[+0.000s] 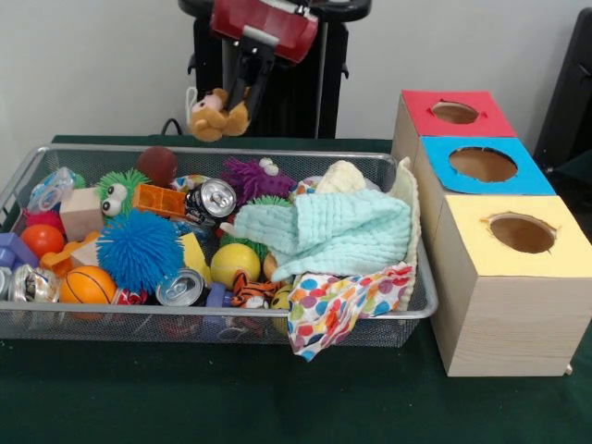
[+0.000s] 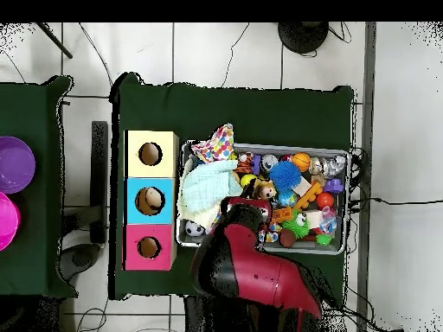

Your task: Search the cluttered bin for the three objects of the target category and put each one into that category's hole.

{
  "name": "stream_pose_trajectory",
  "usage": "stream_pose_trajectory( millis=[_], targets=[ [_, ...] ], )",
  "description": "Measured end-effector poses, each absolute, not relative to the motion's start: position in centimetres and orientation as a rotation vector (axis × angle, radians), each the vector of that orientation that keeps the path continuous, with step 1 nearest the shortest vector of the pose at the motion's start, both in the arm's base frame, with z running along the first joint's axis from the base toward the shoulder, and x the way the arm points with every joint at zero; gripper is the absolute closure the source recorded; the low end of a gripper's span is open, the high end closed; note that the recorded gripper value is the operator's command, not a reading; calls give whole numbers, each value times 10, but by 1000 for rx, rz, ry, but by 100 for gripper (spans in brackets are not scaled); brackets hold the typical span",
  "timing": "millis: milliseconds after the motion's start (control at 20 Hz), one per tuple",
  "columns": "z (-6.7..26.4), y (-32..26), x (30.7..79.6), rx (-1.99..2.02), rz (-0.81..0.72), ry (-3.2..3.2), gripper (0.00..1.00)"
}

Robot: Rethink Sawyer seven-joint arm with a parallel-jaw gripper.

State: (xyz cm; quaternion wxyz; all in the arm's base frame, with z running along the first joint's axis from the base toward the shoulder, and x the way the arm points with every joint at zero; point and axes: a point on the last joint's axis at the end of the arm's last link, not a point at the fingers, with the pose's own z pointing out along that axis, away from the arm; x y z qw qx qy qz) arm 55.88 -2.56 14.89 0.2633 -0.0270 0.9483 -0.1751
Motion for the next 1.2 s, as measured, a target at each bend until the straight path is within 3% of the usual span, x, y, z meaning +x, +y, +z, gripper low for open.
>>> stream_pose_trajectory(
  millis=[700,1200],
  targets=[
    [195,115,521,32,-170,2809,100],
    [184,214,495,155,-35,2772,100]
  ],
)
